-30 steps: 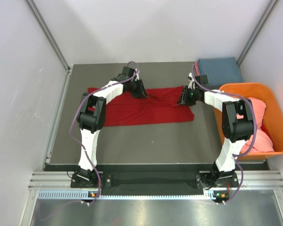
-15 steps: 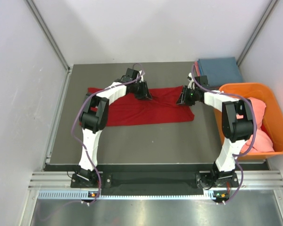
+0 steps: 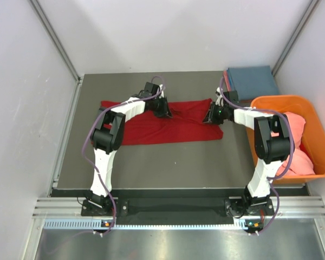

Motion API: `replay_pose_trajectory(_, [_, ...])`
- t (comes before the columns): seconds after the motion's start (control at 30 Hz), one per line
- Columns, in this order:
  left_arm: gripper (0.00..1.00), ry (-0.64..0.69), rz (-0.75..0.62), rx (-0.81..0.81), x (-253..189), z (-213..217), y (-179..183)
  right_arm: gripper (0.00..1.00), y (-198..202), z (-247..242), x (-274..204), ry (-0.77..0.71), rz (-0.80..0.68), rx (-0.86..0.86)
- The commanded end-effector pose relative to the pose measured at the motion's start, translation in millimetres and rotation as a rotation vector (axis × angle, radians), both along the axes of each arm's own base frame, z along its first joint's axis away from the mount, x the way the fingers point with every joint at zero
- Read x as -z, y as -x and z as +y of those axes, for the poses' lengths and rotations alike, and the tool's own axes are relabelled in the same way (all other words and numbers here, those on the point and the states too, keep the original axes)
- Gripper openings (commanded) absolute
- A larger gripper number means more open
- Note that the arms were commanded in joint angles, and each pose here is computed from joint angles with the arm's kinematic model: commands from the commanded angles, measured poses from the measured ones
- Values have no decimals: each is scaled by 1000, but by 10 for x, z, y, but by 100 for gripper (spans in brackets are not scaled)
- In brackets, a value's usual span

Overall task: Fold and stack the t-shirts
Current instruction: Fold the tshirt

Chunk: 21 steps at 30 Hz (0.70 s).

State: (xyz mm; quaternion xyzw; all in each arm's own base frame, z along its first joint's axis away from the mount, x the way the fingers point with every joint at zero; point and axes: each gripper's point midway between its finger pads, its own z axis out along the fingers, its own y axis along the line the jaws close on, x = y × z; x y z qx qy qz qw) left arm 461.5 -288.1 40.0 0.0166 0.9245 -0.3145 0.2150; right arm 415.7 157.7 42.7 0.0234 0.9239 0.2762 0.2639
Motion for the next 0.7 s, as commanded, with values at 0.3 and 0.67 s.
replay_pose_trajectory(0.3, [33,-56,-119,8,-379,82,-118,0,-85,40,-146,-23,-91,20])
replay_pose_trajectory(0.67, [33,-94,-225,-2,-605,128,-320,0,-97,33,-198,-25,-102,31])
